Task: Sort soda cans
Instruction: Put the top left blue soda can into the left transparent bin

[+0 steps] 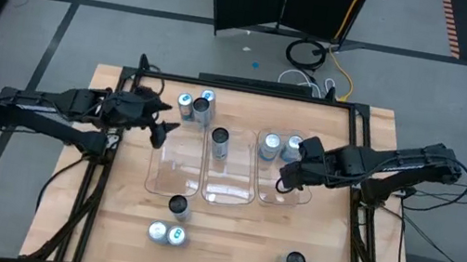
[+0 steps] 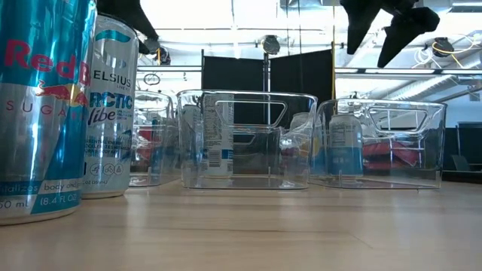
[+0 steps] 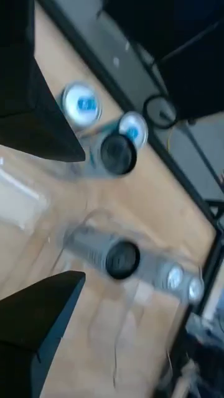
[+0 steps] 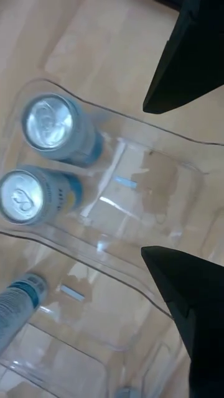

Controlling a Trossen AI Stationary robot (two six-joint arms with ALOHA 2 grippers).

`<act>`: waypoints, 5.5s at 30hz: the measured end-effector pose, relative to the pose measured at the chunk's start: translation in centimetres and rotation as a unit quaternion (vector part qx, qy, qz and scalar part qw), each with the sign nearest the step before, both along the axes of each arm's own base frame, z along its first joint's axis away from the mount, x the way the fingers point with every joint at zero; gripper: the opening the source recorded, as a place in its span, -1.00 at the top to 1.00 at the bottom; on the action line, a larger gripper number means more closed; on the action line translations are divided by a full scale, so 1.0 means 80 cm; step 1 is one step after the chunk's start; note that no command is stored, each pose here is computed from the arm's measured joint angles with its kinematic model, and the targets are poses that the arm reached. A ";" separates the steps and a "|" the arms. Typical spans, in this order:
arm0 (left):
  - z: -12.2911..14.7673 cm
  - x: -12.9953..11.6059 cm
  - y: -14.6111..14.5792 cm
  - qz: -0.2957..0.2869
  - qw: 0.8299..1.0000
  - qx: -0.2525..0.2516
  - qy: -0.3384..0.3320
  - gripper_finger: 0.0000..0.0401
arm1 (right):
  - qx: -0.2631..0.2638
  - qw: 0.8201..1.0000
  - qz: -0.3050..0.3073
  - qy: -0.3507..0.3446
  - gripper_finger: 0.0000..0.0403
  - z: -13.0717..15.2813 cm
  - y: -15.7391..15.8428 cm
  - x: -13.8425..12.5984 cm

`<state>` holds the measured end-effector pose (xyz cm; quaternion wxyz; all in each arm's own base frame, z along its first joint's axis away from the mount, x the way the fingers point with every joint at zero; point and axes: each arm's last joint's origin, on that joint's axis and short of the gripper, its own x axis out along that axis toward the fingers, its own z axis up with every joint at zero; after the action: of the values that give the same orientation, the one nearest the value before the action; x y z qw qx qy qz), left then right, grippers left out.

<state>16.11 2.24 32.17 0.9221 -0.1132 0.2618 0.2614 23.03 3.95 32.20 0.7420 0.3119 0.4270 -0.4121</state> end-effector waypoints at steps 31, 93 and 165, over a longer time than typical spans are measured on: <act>-0.048 0.045 0.190 -0.185 0.937 -0.053 0.291 -0.56 | -0.027 1.000 0.000 -0.010 -0.78 0.001 -0.002 0.002; -0.084 0.060 0.217 -0.157 0.932 -0.073 0.317 -0.56 | -0.041 0.999 0.031 -0.005 -0.78 0.002 -0.002 0.003; -0.009 0.030 0.211 -0.068 0.943 -0.129 0.299 -0.30 | -0.051 0.996 0.075 -0.021 -0.78 0.005 0.000 0.011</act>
<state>18.52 19.08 31.45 0.7944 -0.1304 0.5639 0.1841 23.94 3.94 32.57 0.7946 0.2494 0.4117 -0.3699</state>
